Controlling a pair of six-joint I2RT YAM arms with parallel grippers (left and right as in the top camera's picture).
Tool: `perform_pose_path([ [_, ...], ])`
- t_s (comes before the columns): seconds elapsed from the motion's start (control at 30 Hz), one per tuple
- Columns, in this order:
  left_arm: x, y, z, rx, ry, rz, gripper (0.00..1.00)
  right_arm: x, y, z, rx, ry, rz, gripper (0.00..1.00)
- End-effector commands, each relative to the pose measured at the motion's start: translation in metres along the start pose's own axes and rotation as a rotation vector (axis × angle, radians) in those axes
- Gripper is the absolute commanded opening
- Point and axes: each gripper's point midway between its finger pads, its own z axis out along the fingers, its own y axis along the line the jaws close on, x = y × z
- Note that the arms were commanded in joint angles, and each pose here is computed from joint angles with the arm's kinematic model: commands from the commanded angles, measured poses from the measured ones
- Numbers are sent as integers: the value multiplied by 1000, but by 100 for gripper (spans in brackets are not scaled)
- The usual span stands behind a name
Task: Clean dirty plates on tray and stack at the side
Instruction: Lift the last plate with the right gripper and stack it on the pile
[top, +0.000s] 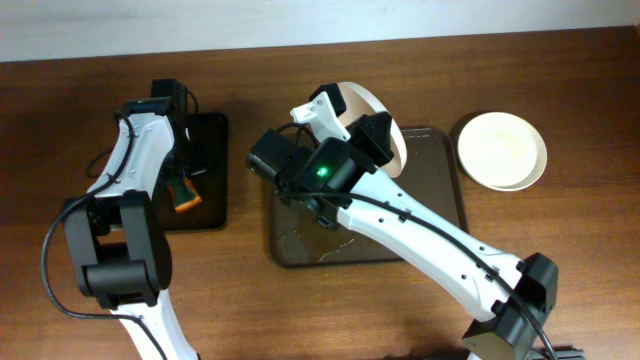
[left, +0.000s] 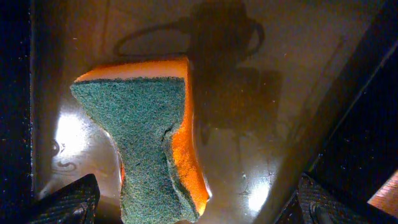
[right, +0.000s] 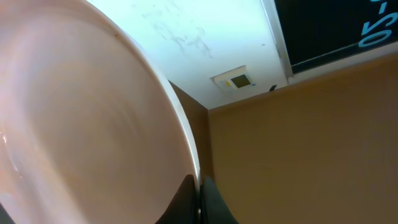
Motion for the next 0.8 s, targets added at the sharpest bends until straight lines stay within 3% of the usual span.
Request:
perform_pose_path([
  [0.0, 3, 3, 6, -17, 17, 6, 100, 8, 12, 7, -140, 80, 186, 4],
  [0.13, 3, 3, 6, -17, 16, 6, 100, 59, 26, 72, -337, 448, 510, 4],
  [0.27, 3, 3, 6, -17, 17, 5, 100, 148, -15, 161, -423, 823, 806, 4],
  [0.37, 3, 3, 6, -17, 17, 6, 100, 226, -48, 211, -436, 992, 1070, 4],
  [0.5, 3, 3, 6, -17, 16, 6, 100, 277, -45, 257, -545, 972, 1338, 4],
  [0.6, 3, 3, 6, -17, 16, 6, 100, 304, -37, 282, -495, 922, 1399, 4],
  [0.67, 3, 3, 6, -17, 16, 6, 100, 301, -24, 292, -556, 833, 1334, 4],
  [0.7, 3, 3, 6, -17, 16, 6, 100, 302, -18, 294, -559, 828, 1331, 13],
  [0.73, 3, 3, 6, -17, 16, 6, 100, 297, -14, 293, -586, 816, 1337, 50],
  [0.77, 3, 3, 6, -17, 17, 6, 100, 287, -10, 291, -640, 796, 1350, 77],
])
